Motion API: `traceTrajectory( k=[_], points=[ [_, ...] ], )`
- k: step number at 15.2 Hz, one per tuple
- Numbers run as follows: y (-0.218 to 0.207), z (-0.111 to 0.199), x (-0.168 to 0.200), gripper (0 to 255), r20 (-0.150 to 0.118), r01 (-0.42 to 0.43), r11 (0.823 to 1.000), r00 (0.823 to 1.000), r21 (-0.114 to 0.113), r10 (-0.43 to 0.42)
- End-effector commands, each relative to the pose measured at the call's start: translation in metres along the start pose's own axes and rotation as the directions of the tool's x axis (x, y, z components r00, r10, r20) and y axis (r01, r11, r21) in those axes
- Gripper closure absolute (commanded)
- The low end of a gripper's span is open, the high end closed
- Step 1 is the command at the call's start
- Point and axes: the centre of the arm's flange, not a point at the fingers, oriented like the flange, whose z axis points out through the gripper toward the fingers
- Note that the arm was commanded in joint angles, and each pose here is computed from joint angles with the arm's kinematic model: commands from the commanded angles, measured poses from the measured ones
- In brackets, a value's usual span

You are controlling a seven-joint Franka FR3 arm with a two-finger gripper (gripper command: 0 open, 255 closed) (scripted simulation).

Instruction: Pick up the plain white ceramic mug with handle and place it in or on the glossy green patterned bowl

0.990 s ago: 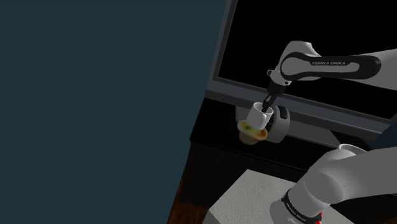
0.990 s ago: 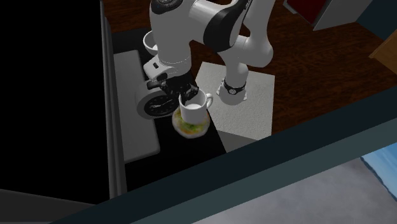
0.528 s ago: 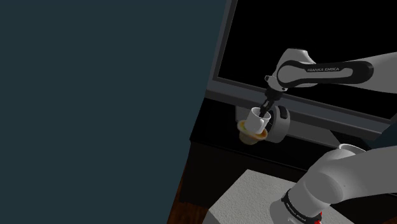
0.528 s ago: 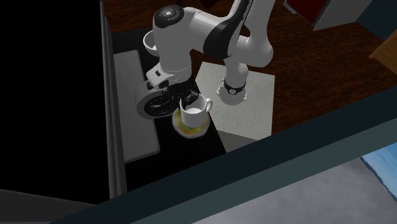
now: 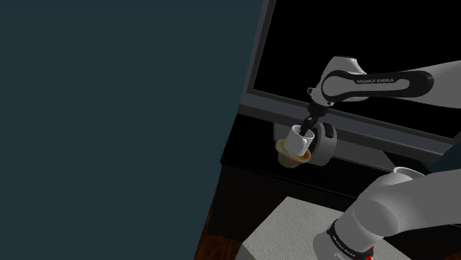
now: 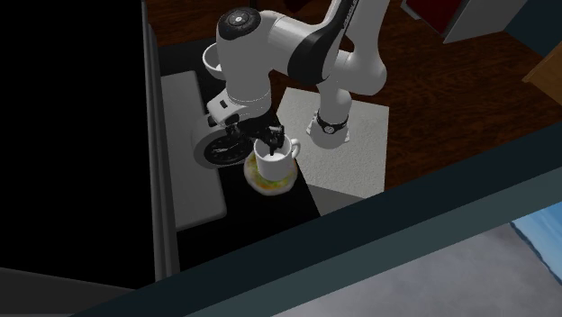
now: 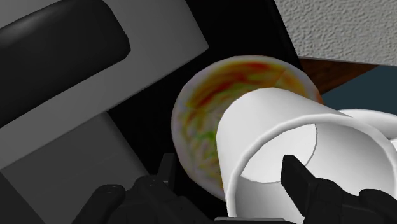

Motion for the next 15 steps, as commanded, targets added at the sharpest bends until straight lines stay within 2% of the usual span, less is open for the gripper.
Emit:
traceTrajectory(
  k=[1, 3, 7, 15],
  points=[
    [0.0, 0.0, 0.0, 0, 0.0, 0.0, 1.0, 1.0, 0.0, 0.0],
    [0.0, 0.0, 0.0, 0, 0.0, 0.0, 1.0, 1.0, 0.0, 0.0],
    [0.0, -0.05, 0.0, 0, 0.0, 0.0, 1.0, 1.0, 0.0, 0.0],
    [0.0, -0.05, 0.0, 0, 0.0, 0.0, 1.0, 1.0, 0.0, 0.0]
  ],
)
